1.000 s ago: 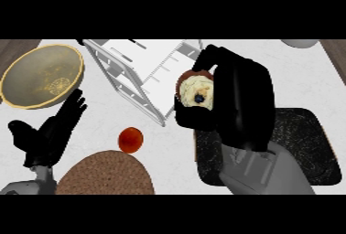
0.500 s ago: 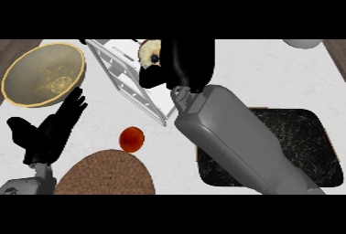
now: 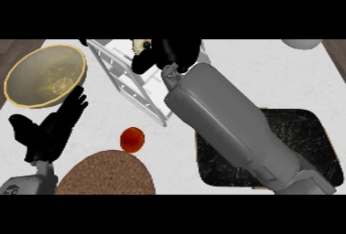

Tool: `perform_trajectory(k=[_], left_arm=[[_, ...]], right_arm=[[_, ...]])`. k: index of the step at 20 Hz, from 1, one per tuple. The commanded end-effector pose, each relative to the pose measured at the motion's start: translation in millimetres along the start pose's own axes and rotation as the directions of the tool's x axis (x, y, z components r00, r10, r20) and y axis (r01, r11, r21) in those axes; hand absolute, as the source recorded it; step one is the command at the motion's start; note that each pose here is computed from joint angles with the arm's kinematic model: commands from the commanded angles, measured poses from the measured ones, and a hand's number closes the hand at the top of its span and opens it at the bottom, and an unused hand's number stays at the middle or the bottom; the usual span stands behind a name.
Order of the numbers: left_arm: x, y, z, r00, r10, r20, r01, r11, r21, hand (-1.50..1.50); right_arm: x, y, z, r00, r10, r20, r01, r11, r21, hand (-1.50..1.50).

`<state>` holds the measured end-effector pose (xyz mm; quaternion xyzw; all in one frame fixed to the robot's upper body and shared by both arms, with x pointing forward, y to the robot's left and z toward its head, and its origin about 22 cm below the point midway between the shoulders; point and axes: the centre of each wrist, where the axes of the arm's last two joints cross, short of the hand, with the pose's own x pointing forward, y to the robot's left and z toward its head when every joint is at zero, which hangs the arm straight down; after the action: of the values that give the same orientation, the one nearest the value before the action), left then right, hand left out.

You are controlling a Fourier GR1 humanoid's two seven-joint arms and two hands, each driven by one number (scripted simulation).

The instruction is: Pick the cupcake from the tray and place it in the tiered basket

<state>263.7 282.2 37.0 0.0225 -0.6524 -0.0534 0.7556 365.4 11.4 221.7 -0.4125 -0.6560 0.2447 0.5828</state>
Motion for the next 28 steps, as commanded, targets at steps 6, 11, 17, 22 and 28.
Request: perform_trajectory(k=[6, 11, 17, 22, 28], left_arm=[[-13, 1, 3, 1.0, -0.006, 0.012, 0.006, 1.0, -0.017, 0.0], [1, 8, 8, 0.999, -0.019, 0.026, 0.019, 1.0, -0.013, 0.0], [10, -18, -9, 0.999, -0.007, 0.035, 0.008, 1.0, -0.026, 0.0], [22, -7, -2, 0.999, -0.012, 0.029, 0.014, 0.999, -0.038, 0.0], [9, -6, -9, 1.0, -0.015, 0.024, 0.016, 0.999, -0.033, 0.0]], right_arm=[[-15, 44, -14, 0.996, 0.06, -0.063, -0.064, 0.996, -0.064, 1.5], [-31, 56, -28, 0.994, 0.084, -0.065, -0.091, 0.991, -0.1, 1.5], [-24, 53, -32, 0.998, -0.058, -0.037, 0.048, 0.971, -0.234, -1.5], [-33, 55, -45, 0.999, -0.015, -0.042, 0.005, 0.975, -0.224, -1.5], [-41, 54, -48, 0.982, -0.187, -0.036, 0.172, 0.949, -0.265, -1.5]])
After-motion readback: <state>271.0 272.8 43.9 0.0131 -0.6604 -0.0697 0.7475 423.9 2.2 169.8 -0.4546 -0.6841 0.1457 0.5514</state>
